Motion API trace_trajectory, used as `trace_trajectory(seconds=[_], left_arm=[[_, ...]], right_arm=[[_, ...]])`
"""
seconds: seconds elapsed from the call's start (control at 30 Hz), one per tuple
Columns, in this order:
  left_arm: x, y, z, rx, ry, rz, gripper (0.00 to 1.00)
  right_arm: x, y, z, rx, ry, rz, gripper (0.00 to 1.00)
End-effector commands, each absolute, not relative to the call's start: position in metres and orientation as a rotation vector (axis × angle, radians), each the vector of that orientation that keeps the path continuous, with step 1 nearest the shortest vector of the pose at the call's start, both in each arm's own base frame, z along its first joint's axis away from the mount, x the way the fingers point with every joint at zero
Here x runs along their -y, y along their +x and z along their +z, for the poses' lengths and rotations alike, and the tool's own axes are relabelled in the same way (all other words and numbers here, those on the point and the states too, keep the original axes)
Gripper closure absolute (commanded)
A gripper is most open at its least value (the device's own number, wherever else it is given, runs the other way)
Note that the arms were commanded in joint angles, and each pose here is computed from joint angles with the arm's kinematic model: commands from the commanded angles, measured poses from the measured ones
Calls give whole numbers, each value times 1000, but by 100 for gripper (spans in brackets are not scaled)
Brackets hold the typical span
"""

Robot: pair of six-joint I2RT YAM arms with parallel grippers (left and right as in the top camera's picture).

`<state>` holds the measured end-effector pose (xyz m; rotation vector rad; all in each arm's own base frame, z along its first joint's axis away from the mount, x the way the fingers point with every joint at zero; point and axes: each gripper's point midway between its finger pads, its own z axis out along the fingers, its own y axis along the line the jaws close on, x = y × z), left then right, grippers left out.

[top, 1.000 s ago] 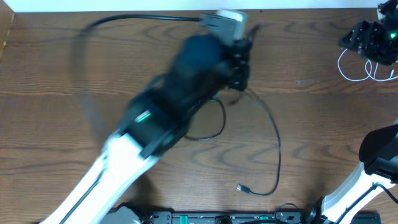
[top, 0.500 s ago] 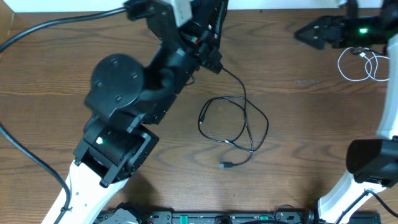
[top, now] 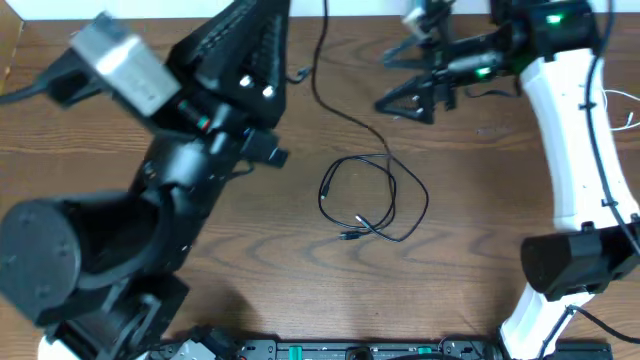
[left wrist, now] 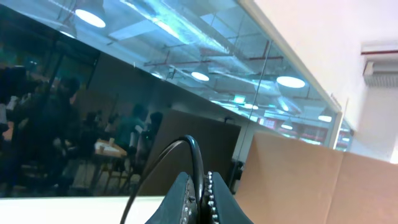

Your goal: Untangle cables

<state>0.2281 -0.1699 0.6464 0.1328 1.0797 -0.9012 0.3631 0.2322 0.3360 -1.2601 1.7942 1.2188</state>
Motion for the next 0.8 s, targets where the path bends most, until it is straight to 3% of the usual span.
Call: trace_trajectory(seconds=[0.0, 0.2, 0.3, 0.5, 0.53, 0.57, 0.6, 0.77], left_arm=[[166, 226, 647, -1089, 113, -924, 93], [167, 228, 643, -1107, 115, -920, 93], [168, 228, 643, -1111, 103, -940, 93], [170, 231, 634, -1156, 101, -942, 93], [170, 231, 632, -1166, 99, -945, 93], [170, 232, 630, -1175, 100, -942, 93], [170, 232, 628, -1184, 101, -940, 93], [162, 238, 604, -1295, 69, -866, 92]], right_arm=[[-261, 346, 344, -1643, -1370, 1265, 5], [-295, 318, 354, -1539, -1443, 1375, 11], [-310, 312, 348, -1525, -1480, 1398, 31], [-322, 327, 322, -1611, -1443, 1464, 51], [-323, 330, 319, -1624, -1433, 1471, 59], [-324, 334, 317, -1636, -1420, 1476, 83], [-324, 338, 317, -1650, -1404, 1478, 99], [-302, 393, 304, -1978, -1102, 1353, 99]])
